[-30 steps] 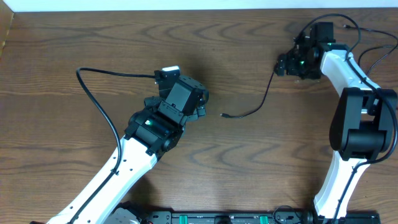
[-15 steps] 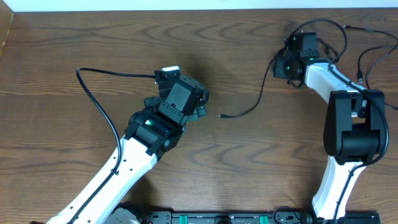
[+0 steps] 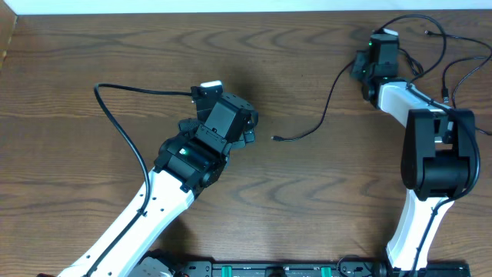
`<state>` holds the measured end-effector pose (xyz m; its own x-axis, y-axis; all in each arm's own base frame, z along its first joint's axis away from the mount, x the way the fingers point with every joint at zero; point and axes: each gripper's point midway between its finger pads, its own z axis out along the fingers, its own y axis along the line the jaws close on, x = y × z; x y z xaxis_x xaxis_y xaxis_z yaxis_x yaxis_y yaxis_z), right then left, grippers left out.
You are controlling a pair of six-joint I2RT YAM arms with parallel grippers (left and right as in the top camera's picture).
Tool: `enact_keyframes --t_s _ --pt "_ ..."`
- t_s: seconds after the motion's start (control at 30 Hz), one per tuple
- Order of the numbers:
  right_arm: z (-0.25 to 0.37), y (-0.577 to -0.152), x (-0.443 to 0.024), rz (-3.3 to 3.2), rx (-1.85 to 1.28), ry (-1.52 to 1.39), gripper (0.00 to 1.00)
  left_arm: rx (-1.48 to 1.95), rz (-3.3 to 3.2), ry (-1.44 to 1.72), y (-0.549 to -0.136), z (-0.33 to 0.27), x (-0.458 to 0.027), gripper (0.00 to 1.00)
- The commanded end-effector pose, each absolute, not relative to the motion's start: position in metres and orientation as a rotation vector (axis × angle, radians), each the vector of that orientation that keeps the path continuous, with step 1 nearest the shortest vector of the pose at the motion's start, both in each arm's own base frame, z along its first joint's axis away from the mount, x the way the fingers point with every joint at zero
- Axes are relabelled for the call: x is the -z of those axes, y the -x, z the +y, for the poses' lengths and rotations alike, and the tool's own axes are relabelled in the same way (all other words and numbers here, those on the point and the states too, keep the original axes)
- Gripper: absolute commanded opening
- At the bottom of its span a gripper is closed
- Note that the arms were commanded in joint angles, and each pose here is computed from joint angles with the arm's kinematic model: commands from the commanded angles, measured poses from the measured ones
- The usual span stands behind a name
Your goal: Untangle cables
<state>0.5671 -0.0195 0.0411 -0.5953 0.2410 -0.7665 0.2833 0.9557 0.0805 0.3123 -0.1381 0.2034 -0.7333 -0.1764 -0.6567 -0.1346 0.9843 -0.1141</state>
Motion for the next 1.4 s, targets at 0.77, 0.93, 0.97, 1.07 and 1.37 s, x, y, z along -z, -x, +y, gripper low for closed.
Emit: enact_keyframes --t_s 0.77,0.93,0.97,1.07,1.37 --pt "-0.036 -0.437 -0.434 1.597 0.149 -0.208 0.99 0.133 2.241 0.35 -0.32 -0.102 -0.25 0.98" --pt "-0.036 -0.373 -0.481 1.522 0.196 -0.152 0.99 0.11 2.182 0.396 -0.299 -0.076 -0.273 0.98" --pt "-0.036 -0.364 -0.485 1.518 0.208 -0.14 0.99 0.09 2.167 0.406 -0.294 -0.069 -0.277 0.98" --pt "-0.037 -0.33 -0.493 1.522 0.242 -0.108 0.99 0.022 2.124 0.44 -0.283 -0.05 -0.287 0.98" --pt "-0.021 -0.233 -0.524 1.418 0.166 -0.038 0.97 -0.086 2.126 0.459 -0.259 -0.026 -0.288 0.98"
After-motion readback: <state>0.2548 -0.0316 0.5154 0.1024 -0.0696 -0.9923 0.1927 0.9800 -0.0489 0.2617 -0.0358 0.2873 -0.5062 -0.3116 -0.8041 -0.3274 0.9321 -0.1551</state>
